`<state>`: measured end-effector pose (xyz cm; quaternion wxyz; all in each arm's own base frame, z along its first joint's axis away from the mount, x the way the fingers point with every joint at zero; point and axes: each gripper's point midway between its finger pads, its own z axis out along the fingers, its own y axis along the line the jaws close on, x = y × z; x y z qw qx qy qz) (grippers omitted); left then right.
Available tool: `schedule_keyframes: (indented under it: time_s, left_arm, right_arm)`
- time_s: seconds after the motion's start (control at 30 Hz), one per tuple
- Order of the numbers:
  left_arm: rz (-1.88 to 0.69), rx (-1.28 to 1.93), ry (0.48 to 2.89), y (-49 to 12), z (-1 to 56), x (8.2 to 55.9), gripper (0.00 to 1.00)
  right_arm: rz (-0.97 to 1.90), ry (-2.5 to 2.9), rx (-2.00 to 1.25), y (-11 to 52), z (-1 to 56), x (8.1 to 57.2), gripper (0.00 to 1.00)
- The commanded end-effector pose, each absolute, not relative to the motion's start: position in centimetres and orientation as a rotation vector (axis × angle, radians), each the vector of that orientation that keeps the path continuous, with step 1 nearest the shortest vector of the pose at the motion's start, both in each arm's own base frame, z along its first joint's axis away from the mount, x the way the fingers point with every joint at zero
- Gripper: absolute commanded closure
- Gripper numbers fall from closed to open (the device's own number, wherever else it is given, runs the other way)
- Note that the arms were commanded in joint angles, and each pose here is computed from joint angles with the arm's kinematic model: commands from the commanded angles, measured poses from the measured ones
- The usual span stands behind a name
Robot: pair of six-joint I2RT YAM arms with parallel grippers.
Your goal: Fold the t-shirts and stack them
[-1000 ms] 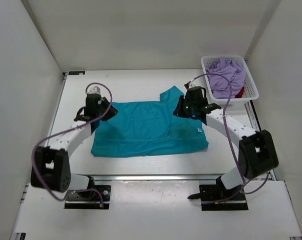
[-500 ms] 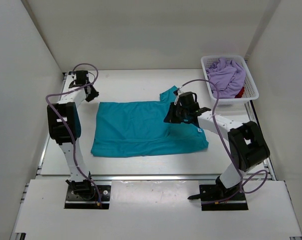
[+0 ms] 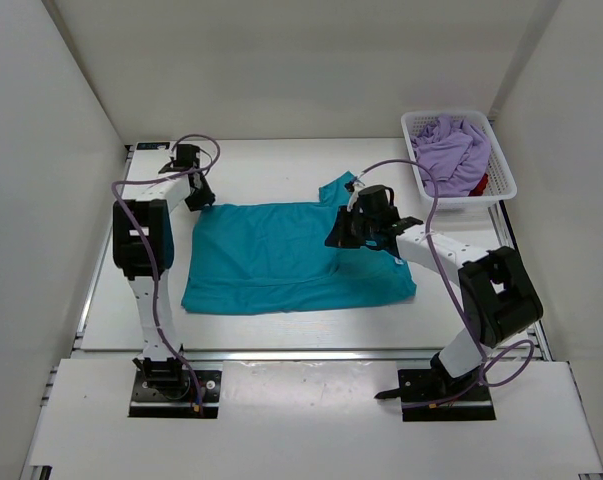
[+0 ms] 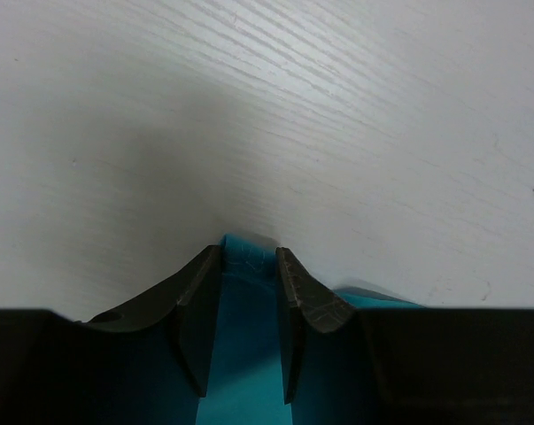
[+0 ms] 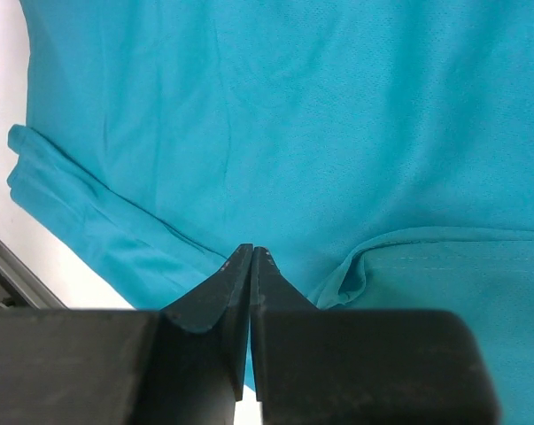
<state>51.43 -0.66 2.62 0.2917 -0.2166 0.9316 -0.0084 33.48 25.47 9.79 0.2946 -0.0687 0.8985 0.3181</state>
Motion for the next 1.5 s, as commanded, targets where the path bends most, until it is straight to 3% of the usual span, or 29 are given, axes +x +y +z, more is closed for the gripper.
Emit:
schedule_keyframes:
  time_s: [0.0, 0.3, 0.5, 0.7, 0.9, 1.1, 1.47]
  left_arm:
    - [0.031, -0.579, 2.462, 0.5, 3.5, 51.8, 0.58]
    - [-0.001, -0.583, 2.416, -0.1, 4.5, 53.0, 0.52]
    - [0.014, -0.57, 2.467, -0.3, 3.2, 53.1, 0.65]
    - [0.008, -0.575, 2.461, 0.0, 3.3, 53.1, 0.86]
    - [0.018, -0.598, 2.438, 0.8, 4.2, 52.7, 1.0]
    - [-0.043, -0.583, 2.391, -0.3, 6.7, 52.4, 1.0]
    - [-0.122, -0.616, 2.324, -0.5, 9.2, 50.5, 1.0]
  right_arm:
    - [0.868, 2.318, -0.217, 26.0, 11.7, 34.3, 0.98]
    - [0.88, 2.341, -0.239, 26.8, 11.3, 34.2, 0.91]
    - [0.881, 2.321, -0.214, 26.3, 11.9, 35.0, 0.88]
    - [0.85, 2.287, -0.143, 24.6, 12.6, 37.3, 0.86]
    - [0.727, 2.269, 0.041, 19.7, 11.8, 43.1, 0.77]
    - [0.476, 2.277, 0.106, 15.9, 11.2, 51.2, 0.74]
    - [0.237, 2.418, 0.039, 14.7, 6.5, 59.1, 0.66]
